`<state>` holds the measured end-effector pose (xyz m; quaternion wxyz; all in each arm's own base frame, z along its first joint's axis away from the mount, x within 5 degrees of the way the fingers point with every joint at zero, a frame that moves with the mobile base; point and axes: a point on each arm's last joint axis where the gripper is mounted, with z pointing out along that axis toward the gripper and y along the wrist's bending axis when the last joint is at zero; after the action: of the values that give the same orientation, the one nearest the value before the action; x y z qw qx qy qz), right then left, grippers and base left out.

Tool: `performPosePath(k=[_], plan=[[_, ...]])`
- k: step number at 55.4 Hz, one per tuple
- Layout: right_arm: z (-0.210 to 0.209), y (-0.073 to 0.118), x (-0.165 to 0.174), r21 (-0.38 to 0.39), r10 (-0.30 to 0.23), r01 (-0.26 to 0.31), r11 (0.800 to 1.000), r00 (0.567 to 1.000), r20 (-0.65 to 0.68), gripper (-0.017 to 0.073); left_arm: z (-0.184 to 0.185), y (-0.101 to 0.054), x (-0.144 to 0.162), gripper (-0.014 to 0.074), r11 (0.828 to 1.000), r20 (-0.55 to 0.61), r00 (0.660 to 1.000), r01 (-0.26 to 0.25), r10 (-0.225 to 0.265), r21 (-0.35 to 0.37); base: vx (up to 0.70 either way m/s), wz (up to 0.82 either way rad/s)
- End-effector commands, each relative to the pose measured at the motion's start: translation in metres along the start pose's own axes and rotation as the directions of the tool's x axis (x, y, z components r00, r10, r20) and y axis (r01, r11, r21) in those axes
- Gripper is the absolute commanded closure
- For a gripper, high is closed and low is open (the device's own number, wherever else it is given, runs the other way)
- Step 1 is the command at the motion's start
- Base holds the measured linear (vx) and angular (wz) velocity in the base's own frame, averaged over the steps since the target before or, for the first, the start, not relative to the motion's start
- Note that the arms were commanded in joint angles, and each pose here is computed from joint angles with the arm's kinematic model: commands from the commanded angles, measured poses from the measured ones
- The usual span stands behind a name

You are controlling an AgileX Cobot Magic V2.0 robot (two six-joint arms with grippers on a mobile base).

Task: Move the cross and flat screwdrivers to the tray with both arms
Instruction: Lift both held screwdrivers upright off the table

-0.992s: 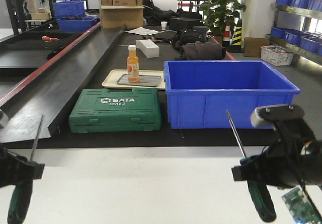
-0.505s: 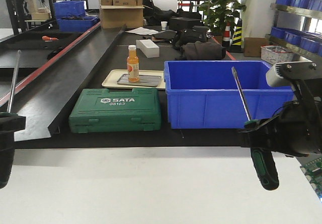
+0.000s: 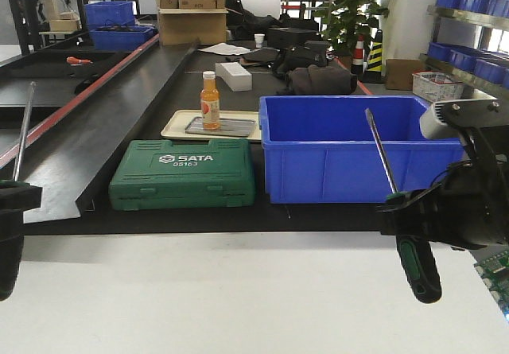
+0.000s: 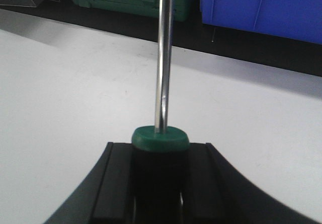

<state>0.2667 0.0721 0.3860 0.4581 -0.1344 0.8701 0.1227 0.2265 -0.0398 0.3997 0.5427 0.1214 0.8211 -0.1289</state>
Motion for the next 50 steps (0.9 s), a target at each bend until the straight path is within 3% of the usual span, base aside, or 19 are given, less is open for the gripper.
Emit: performPosePath(k=[1,50], plan=[[-0.0186,0.0024,-0.0199,0.010,-0.002,0.001,1.000,0.989,0.148,0.0567,-0.0114,-0.0017,-0.0187,0.0594,1.000,0.123,0.992,0.016,-0.013,-0.019,0.00,0.00],[-0.0186,0.0024,-0.0200,0.010,-0.002,0.001,1.000,0.989,0.149,0.0567,-0.0114,-0.0017,-0.0187,0.0594,1.000,0.124,0.992,0.016,-0.013,-0.020,-0.08,0.01]])
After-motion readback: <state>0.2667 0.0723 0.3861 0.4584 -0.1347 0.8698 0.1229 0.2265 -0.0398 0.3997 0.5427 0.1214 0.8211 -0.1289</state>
